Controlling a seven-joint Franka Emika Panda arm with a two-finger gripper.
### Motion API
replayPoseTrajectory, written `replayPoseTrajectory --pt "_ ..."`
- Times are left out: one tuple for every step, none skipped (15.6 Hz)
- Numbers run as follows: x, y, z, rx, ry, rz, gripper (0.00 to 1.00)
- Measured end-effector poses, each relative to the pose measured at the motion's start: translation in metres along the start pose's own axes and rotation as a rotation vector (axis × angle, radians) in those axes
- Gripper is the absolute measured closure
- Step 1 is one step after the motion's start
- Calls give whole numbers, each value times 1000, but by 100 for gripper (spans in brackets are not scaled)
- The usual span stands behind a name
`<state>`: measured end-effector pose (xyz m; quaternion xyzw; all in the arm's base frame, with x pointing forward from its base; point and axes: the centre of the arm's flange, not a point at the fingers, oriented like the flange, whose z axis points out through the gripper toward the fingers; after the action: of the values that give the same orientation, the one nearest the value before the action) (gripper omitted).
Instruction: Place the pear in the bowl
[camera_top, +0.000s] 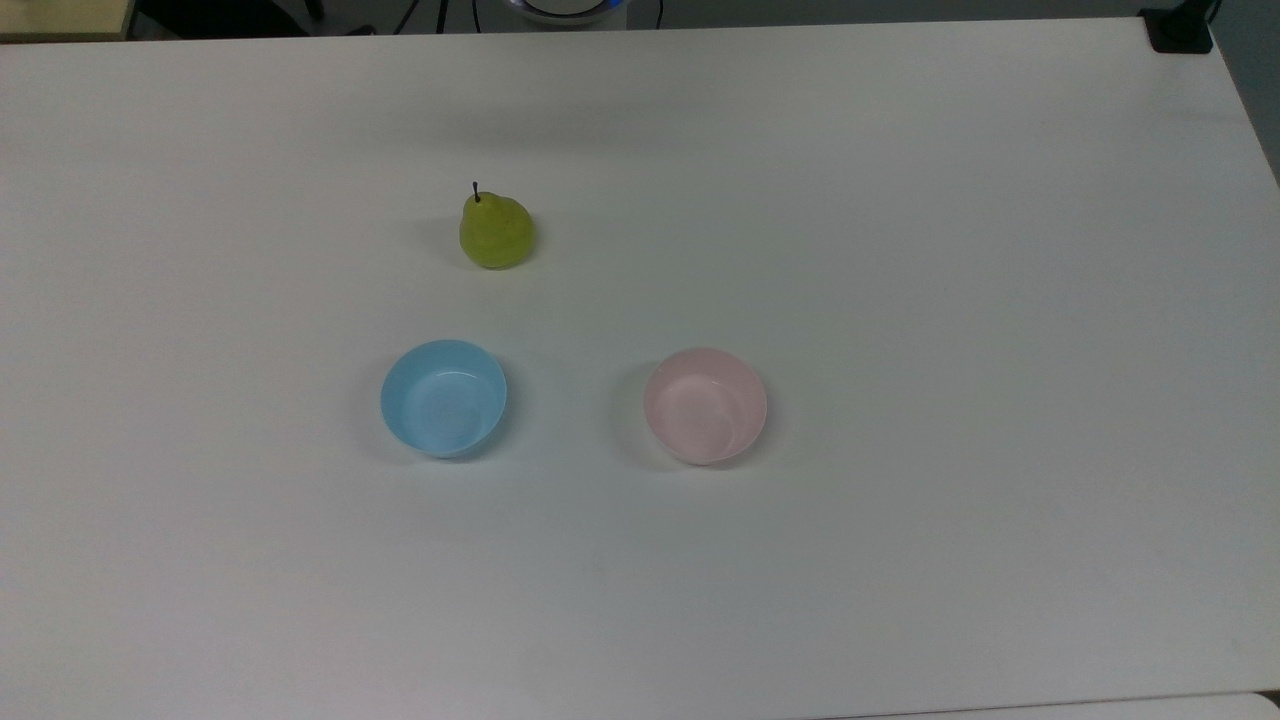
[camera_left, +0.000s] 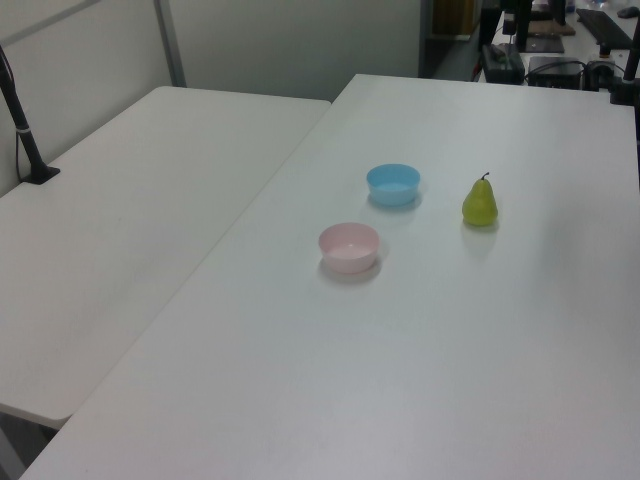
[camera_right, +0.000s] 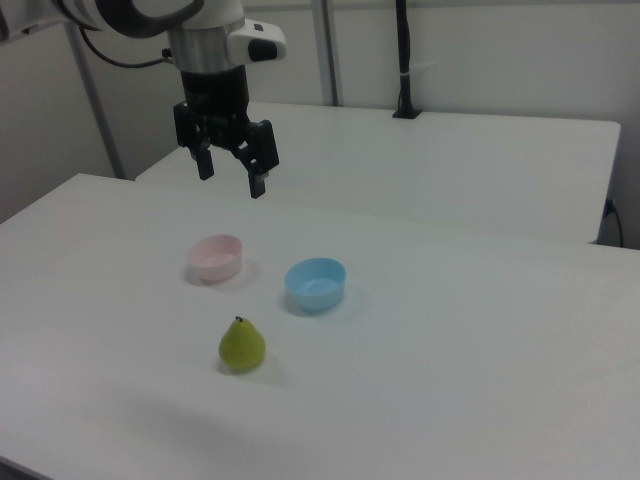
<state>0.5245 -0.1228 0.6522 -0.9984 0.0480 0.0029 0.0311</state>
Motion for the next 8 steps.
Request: replayPoseTrajectory --pt "0 0 0 0 0 -4 0" --pt "0 -3 2 12 -8 -21 0" --pt "2 -10 7 25 -27 -44 0" --pt "6 -19 15 27 -46 -63 0" --pt "11 -30 24 26 -62 -82 0" --pt "17 -40 32 25 -78 -100 0" --pt "21 -49 39 23 -86 -115 0" --pt "24 -54 43 21 -90 -124 0"
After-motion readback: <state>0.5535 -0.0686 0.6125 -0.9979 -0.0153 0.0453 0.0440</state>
